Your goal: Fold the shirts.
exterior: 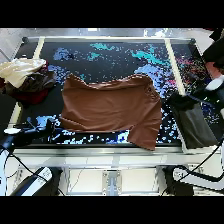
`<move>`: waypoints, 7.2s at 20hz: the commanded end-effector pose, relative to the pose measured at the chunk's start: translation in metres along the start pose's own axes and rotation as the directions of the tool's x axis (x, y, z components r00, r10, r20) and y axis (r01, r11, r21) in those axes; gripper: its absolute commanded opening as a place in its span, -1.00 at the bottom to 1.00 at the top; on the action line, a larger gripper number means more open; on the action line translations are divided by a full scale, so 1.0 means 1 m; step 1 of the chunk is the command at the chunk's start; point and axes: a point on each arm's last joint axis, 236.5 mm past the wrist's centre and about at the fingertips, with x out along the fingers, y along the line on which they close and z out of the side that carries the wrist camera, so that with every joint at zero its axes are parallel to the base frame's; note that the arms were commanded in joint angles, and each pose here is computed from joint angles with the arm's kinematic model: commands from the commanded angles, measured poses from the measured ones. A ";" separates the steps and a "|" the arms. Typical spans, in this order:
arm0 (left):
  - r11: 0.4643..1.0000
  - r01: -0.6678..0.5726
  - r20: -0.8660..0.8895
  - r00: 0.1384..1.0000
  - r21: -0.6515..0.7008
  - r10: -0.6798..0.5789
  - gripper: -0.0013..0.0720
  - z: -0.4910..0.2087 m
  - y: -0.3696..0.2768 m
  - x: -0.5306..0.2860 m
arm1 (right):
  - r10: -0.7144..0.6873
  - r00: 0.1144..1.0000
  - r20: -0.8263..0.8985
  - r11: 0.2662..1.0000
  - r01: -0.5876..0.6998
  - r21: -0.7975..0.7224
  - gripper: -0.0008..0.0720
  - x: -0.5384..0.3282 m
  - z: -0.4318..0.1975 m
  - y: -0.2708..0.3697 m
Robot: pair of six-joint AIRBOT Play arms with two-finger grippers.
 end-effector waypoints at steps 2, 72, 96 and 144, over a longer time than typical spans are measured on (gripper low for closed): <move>0.999 0.006 0.043 0.999 0.037 -0.008 -0.93 0.015 -0.006 -0.007 | 0.104 0.995 0.007 0.988 -0.104 0.113 0.38 0.058 -0.023 -0.002; 0.256 -0.490 0.262 0.758 0.834 0.597 -0.93 0.138 -0.116 0.033 | -0.065 0.997 -0.051 0.955 0.047 -0.293 -0.95 0.073 0.078 0.062; 0.930 -0.332 0.226 0.929 0.157 0.293 0.48 0.007 0.042 -0.066 | 0.017 0.986 0.169 0.998 -0.005 -0.068 0.11 -0.047 -0.056 0.020; 0.983 0.018 0.034 0.999 0.180 -0.025 -0.93 0.021 0.024 -0.006 | 0.328 0.923 -0.199 0.934 -0.286 0.213 0.10 0.082 -0.170 0.028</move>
